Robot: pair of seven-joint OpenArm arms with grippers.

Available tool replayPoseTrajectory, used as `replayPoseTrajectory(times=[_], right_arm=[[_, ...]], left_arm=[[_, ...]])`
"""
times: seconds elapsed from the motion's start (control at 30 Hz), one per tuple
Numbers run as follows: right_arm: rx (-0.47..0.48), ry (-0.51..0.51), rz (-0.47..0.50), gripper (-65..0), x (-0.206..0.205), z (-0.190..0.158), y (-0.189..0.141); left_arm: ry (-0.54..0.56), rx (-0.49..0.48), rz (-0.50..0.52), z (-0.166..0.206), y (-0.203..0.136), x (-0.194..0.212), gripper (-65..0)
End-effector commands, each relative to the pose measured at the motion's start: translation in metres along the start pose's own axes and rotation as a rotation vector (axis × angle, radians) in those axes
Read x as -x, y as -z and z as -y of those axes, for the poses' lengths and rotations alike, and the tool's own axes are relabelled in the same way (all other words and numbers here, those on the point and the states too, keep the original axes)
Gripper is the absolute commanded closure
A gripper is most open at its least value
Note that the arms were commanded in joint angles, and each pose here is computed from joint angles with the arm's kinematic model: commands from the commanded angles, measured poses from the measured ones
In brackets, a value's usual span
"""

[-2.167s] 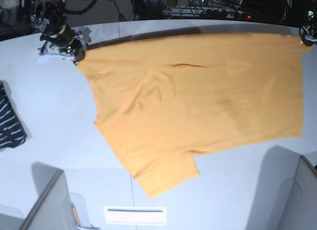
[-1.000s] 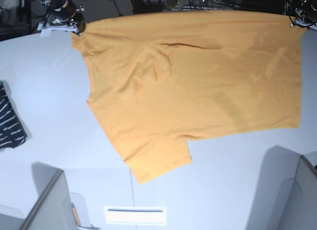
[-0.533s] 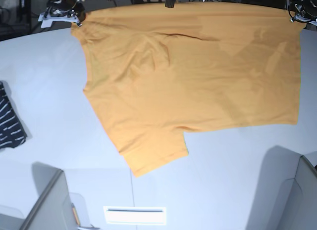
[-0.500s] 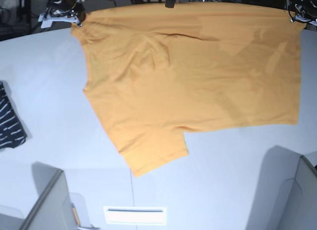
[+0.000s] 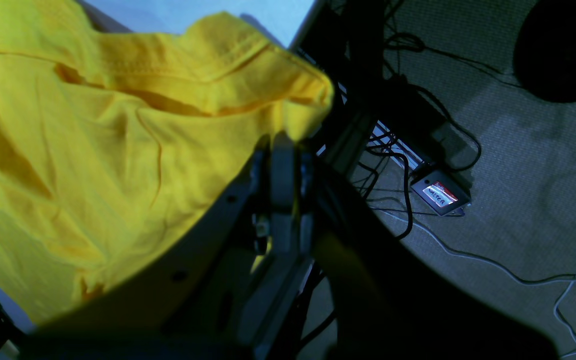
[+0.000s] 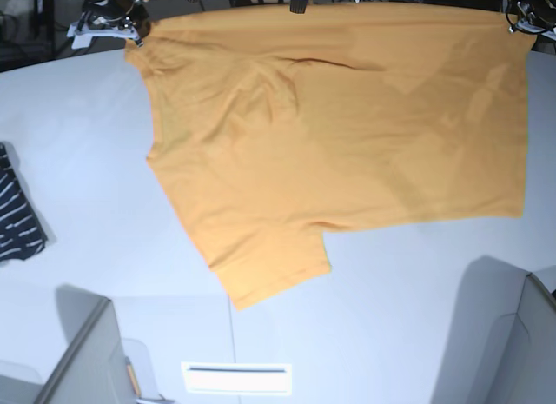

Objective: Fold the T-shirt properly
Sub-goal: 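Lower the shirt onto the table and release both grippers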

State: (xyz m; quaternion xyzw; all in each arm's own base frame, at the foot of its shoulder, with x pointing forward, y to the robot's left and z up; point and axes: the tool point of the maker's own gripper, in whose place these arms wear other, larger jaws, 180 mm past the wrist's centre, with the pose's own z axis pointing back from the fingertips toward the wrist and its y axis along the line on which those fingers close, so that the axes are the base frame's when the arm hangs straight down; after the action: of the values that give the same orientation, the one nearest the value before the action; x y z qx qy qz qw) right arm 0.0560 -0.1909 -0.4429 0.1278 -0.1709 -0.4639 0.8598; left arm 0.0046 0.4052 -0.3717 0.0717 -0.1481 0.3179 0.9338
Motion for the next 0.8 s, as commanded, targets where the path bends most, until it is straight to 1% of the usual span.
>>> replayPoseTrajectory(times=[0.0,0.17,0.53,0.57,0.6,0.67,0.73,0.77], right_arm=[[0.010,-0.016,0.036,0.0,-0.0100,0.0032,-0.0057],[0.008,-0.031,0.043,0.0,-0.0145,0.0022,-0.0066],[0.007,-0.030,0.035,0.0,-0.0130,0.0021,-0.0066],[0.007,-0.030,0.035,0.0,-0.0130,0.0021,-0.0066],[0.006,-0.027,0.034,-1.4,-0.0126,0.0018,-0.0065],[0.007,-0.028,0.036,-15.2,-0.0129,0.0020,-0.0065],[0.006,-0.028,0.040,-26.6,-0.0138,0.0019,-0.0066],[0.007,-0.028,0.042,-29.6,-0.0142,0.0022,-0.0067]], left_arm=[[0.020,-0.035,0.031,-0.0094,-0.0074,-0.0103,0.0],[0.021,-0.040,0.028,-0.0107,-0.0073,-0.0093,0.0],[0.020,-0.039,0.021,-0.0102,-0.0069,-0.0078,0.0],[0.020,-0.039,0.021,-0.0102,-0.0069,-0.0078,-7.1],[0.020,-0.039,0.021,-0.0102,-0.0069,-0.0078,-15.5],[0.020,-0.039,0.021,-0.0102,-0.0069,-0.0078,-31.3],[0.020,-0.040,0.025,-0.0106,-0.0071,-0.0085,-42.8],[0.019,-0.039,0.026,-0.0102,-0.0070,-0.0089,-47.1]])
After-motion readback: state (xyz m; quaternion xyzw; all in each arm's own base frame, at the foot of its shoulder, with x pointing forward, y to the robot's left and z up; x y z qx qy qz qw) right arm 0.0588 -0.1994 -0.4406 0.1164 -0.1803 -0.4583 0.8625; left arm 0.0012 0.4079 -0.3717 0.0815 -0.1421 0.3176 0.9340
